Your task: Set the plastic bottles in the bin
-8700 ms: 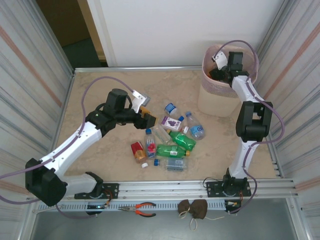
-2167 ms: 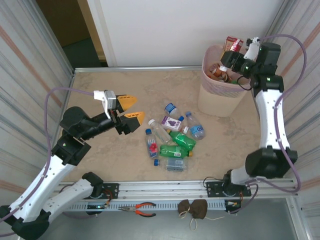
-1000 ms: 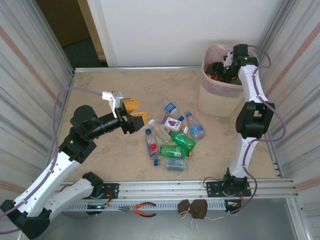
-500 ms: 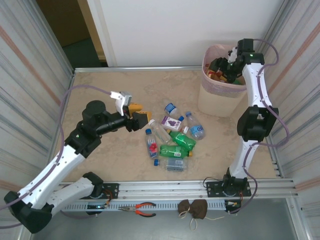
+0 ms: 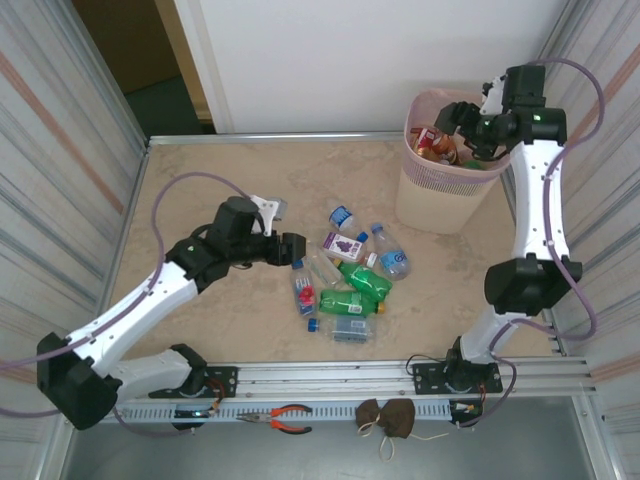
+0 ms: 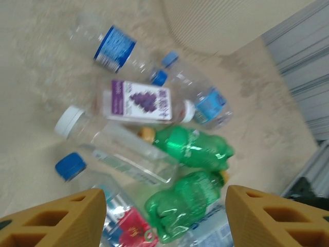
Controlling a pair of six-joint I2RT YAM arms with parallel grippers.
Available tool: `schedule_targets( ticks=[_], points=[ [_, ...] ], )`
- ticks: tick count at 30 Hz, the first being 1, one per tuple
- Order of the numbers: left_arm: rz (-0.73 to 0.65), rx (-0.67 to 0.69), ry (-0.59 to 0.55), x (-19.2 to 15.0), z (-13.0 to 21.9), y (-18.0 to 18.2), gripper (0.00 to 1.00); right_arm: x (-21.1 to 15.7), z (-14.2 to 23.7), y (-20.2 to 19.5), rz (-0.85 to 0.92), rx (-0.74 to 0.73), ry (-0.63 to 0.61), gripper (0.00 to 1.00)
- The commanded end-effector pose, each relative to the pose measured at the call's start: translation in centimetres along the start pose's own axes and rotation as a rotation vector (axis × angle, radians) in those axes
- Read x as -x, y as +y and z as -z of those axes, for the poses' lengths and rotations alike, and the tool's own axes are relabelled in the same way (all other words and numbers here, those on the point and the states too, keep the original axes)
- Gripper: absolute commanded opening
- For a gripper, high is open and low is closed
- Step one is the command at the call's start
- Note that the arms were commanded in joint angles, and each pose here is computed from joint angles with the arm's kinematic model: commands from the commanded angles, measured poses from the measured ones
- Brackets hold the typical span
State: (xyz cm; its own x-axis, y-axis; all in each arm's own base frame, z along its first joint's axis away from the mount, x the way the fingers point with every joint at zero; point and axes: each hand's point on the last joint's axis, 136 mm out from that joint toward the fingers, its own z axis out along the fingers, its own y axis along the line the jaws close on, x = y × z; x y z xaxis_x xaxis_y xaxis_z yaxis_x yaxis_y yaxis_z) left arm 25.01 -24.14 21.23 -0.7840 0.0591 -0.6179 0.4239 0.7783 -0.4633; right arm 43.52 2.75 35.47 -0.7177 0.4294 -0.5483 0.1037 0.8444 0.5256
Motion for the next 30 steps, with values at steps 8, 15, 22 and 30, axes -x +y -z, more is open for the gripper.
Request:
schedule_targets(
  ticks=[8,15,22,30],
  points=[
    [0.192,0.249,0.226,-5.4,-3.8,4.1,0.63,-2.5,3.6,-1.4,-0.002,-0.002,-0.062,0.78],
    [0.277,0.318,0.326,-7.6,-6.5,4.5,0.66,-3.6,3.8,-2.2,-0.018,0.000,-0.058,0.78],
    [0.310,0.380,0.412,-9.2,-8.3,4.9,0.67,-3.9,4.1,-2.7,-0.024,0.001,-0.065,0.78],
    [0.314,0.434,0.498,-11.4,-9.3,5.8,0.69,-4.1,4.0,-3.0,-0.024,0.004,-0.060,0.78]
  ],
)
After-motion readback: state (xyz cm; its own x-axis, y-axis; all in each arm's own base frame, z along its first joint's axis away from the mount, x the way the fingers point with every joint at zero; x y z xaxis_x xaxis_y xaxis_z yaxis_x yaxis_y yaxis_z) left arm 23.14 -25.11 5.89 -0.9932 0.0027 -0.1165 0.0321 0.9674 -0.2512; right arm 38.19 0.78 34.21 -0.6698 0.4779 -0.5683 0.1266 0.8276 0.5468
